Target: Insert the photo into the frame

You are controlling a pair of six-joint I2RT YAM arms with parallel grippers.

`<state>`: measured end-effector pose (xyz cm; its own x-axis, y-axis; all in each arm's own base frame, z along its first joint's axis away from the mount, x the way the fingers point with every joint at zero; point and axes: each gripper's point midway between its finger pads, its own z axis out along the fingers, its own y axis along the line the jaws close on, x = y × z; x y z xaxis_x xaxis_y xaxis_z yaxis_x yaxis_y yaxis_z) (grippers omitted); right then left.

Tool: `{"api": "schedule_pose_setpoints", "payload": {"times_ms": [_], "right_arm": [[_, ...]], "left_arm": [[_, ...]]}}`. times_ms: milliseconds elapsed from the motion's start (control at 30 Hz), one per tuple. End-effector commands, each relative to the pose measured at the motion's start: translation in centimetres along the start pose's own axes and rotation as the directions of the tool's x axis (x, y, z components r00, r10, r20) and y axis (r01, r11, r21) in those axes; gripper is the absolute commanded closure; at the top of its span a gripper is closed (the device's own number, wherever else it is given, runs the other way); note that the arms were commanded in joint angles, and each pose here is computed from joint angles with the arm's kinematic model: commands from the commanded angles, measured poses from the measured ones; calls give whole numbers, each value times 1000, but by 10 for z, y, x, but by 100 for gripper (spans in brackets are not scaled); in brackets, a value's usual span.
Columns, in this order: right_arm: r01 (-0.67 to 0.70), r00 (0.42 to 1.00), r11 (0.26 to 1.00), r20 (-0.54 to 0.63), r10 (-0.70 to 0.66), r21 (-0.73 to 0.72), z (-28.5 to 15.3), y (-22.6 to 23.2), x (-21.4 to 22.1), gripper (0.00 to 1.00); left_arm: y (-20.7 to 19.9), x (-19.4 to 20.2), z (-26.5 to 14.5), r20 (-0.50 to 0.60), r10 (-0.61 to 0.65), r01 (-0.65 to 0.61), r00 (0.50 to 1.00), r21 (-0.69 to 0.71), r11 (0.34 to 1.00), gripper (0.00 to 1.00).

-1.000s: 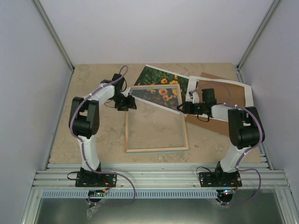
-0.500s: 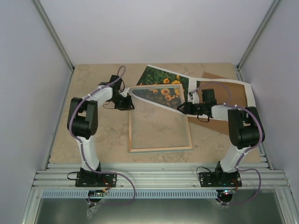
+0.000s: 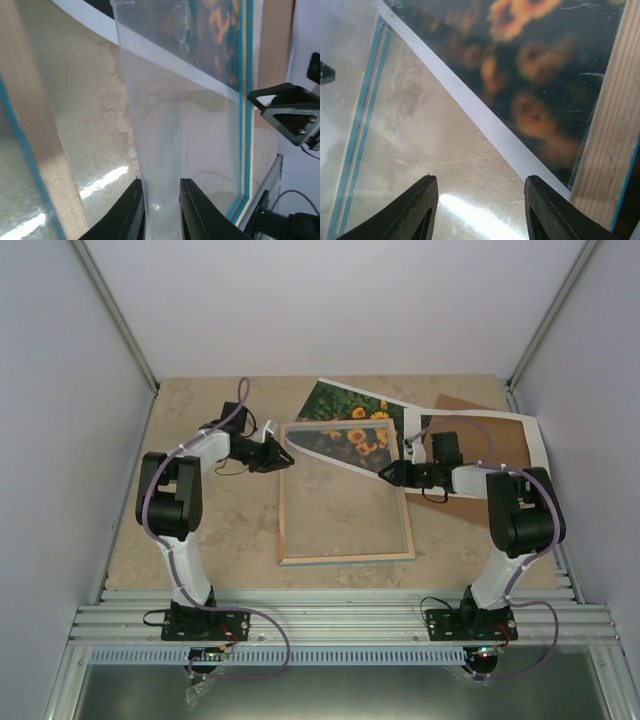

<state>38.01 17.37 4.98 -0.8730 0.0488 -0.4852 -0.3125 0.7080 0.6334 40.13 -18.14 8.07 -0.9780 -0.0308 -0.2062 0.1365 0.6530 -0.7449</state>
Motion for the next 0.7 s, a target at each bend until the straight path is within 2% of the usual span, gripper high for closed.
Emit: {"api": "schedule_pose_setpoints", "payload": {"times_ms": [0,67,133,300,500,667], "right_arm": [[-7,1000,1000,-4,7,-17,3,-1,4,51],[-4,1000,1000,-3,4,-18,3,0,4,51],[-3,1000,1000,-1,3,-19,2,1,3,51],[-3,1000,1000,1,3,-19,1,1,4,51],[-6,1000,1000,-2,6,-21,2,0,4,51],[19,1000,999,15,-18,-28,-3,6,-3,50]], "left_arm": [[-20,-6,1,22,27,-29,999,96,995,77],[-4,-8,4,28,7,-8,1000,18,1000,80],[10,-9,4,34,8,-6,999,-61,998,89],[26,-3,8,13,-17,19,1000,-116,993,98],[28,6,17,-18,-48,47,999,-76,996,100],[21,-7,5,18,-5,7,1000,-83,997,100]]}}
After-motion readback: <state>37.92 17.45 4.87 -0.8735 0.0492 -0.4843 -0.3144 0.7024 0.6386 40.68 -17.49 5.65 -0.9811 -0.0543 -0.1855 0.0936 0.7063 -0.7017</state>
